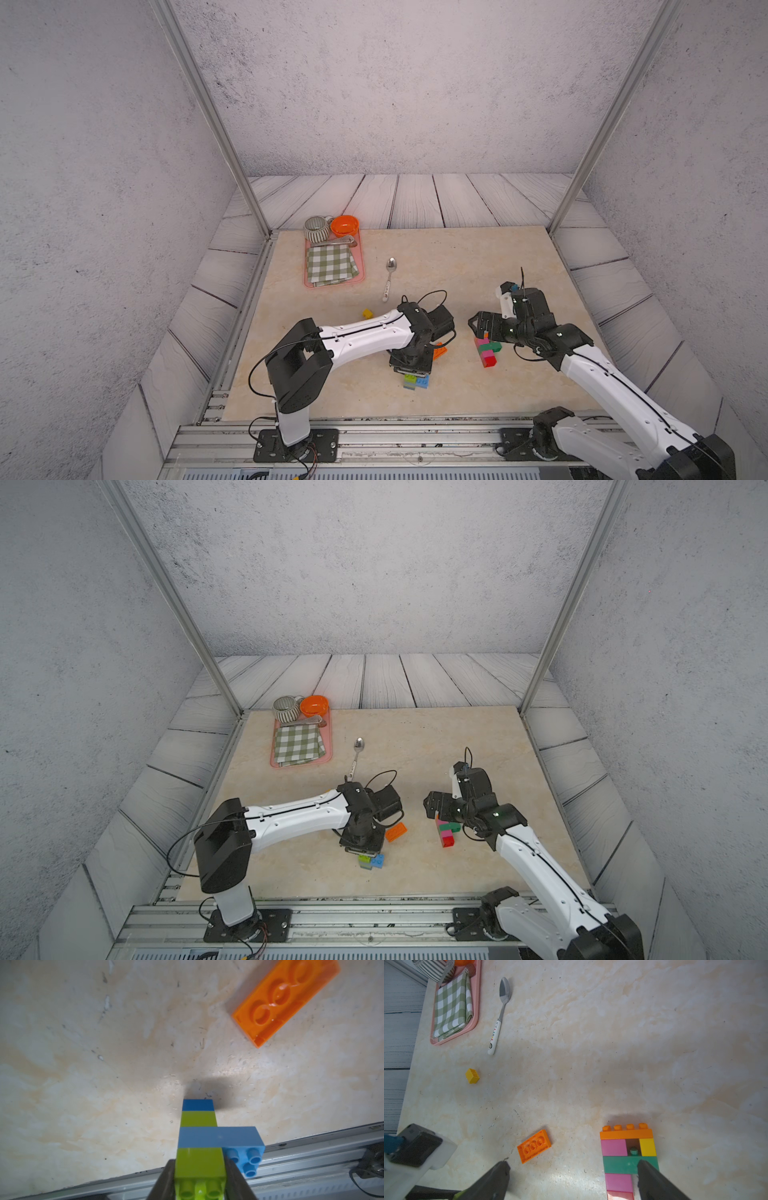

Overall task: Assemble the letter p with lego
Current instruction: Assemble the lego brick with the lego brick.

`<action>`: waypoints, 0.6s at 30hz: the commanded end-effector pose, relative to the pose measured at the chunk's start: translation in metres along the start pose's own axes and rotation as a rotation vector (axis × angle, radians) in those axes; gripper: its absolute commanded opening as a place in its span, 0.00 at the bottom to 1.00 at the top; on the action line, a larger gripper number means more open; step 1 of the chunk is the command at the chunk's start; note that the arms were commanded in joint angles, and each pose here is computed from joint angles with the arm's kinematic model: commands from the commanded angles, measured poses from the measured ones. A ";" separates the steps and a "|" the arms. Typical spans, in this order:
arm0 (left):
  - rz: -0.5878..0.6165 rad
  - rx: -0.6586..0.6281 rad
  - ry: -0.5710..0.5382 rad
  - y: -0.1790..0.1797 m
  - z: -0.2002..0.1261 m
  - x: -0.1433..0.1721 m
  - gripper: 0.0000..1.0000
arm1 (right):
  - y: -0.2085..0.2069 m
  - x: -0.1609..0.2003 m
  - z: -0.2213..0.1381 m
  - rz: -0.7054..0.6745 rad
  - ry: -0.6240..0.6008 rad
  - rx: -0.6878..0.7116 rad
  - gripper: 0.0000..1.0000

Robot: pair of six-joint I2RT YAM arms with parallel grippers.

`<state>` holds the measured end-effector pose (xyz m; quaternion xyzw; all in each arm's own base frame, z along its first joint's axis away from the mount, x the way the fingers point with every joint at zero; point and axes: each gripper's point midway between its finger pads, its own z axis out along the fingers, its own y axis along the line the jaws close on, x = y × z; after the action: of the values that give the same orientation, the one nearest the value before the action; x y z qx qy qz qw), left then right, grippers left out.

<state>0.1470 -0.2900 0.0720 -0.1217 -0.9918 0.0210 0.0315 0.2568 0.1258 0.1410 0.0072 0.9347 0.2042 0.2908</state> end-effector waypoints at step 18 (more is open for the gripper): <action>-0.022 -0.108 0.007 0.046 0.002 0.004 0.49 | 0.000 0.000 0.001 -0.024 0.016 0.012 0.99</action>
<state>0.1548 -0.2663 0.0735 -0.1127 -0.9933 0.0071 0.0241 0.2568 0.1257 0.1376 0.0034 0.9370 0.2005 0.2859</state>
